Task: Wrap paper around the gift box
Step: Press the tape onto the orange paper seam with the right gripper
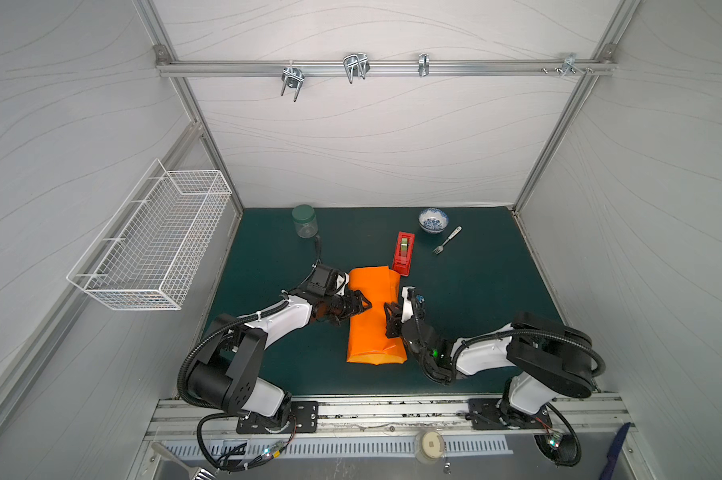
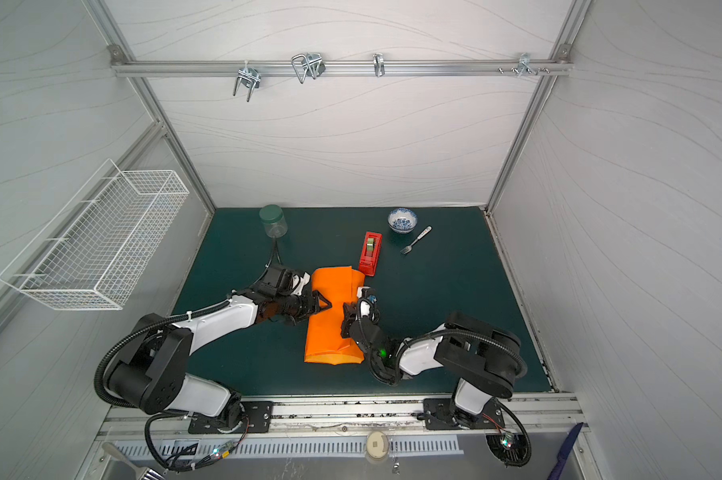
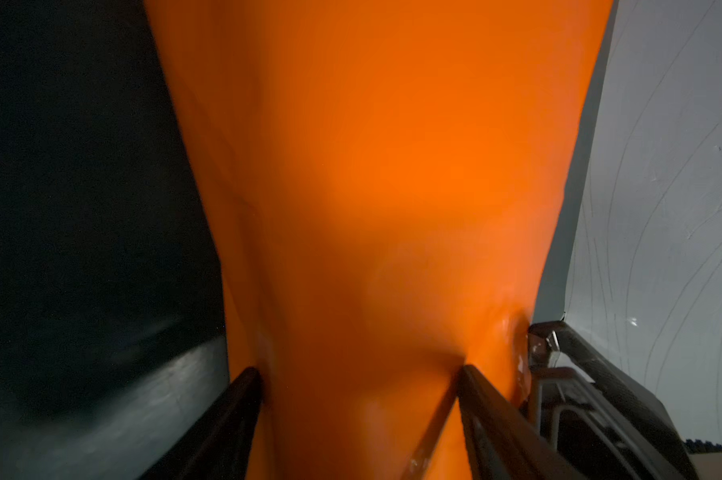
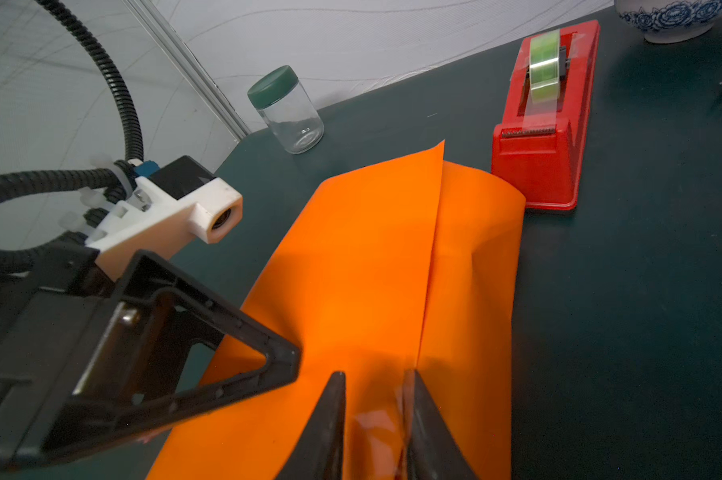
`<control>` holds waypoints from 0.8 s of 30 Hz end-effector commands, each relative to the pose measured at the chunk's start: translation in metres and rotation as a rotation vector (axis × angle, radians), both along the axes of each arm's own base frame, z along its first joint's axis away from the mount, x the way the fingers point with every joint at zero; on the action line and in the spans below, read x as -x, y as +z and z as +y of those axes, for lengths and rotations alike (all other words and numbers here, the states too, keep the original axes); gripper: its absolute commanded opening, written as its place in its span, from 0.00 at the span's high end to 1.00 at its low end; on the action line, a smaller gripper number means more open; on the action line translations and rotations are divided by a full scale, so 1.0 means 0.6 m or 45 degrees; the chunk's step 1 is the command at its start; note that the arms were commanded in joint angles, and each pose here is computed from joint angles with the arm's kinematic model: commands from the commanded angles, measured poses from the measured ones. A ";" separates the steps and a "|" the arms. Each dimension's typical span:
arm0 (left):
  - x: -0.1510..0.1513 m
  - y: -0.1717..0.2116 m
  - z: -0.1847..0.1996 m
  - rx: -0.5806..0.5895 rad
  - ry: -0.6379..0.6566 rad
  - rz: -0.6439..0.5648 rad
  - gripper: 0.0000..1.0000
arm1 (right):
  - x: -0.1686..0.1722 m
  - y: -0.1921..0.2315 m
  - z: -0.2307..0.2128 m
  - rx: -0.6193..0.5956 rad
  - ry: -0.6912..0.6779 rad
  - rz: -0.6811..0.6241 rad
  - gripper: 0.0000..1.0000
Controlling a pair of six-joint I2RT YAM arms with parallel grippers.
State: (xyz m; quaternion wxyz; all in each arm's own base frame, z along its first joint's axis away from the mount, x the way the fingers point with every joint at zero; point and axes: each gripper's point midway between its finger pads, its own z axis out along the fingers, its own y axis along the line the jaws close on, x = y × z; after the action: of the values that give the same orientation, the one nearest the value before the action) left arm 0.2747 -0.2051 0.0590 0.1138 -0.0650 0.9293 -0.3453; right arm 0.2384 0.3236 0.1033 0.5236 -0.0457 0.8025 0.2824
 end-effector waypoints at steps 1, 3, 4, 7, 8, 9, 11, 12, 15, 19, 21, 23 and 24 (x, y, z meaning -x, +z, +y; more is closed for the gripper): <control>0.055 -0.070 0.027 -0.134 -0.001 0.210 0.26 | -0.002 0.005 -0.004 0.045 0.020 0.008 0.68; 0.055 -0.071 0.027 -0.133 -0.001 0.212 0.26 | -0.006 0.010 -0.006 0.027 0.021 0.021 0.64; 0.056 -0.071 0.027 -0.134 -0.001 0.214 0.26 | -0.008 0.013 -0.008 0.016 0.020 0.031 0.62; 0.056 -0.071 0.027 -0.132 -0.002 0.213 0.26 | -0.016 0.020 -0.014 -0.009 0.010 0.046 0.56; 0.055 -0.071 0.027 -0.134 -0.002 0.210 0.26 | -0.018 0.022 -0.016 -0.019 0.008 0.053 0.55; 0.055 -0.072 0.028 -0.135 -0.001 0.212 0.26 | -0.020 0.022 -0.020 -0.028 0.001 0.067 0.53; 0.055 -0.072 0.027 -0.135 -0.002 0.213 0.26 | -0.024 0.020 -0.024 -0.051 -0.005 0.093 0.51; 0.056 -0.072 0.027 -0.133 -0.003 0.214 0.26 | -0.026 0.018 -0.026 -0.061 -0.007 0.106 0.50; 0.056 -0.072 0.027 -0.135 -0.002 0.215 0.26 | -0.029 0.013 -0.030 -0.080 -0.006 0.135 0.47; 0.055 -0.072 0.027 -0.134 -0.003 0.214 0.26 | -0.033 0.007 -0.041 -0.090 -0.026 0.163 0.44; 0.056 -0.074 0.027 -0.135 -0.003 0.218 0.26 | -0.035 0.005 -0.053 -0.102 -0.035 0.186 0.40; 0.056 -0.075 0.027 -0.135 -0.004 0.221 0.26 | -0.037 0.006 -0.060 -0.102 -0.032 0.210 0.36; 0.057 -0.075 0.027 -0.135 -0.004 0.224 0.27 | -0.038 0.005 -0.064 -0.098 -0.032 0.226 0.34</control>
State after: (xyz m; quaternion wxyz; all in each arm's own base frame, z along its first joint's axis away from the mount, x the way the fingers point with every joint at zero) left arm 0.2749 -0.2071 0.0586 0.1098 -0.0635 0.9272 -0.3525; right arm 0.2617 0.2924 0.1065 0.4724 -0.0015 0.8276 0.3031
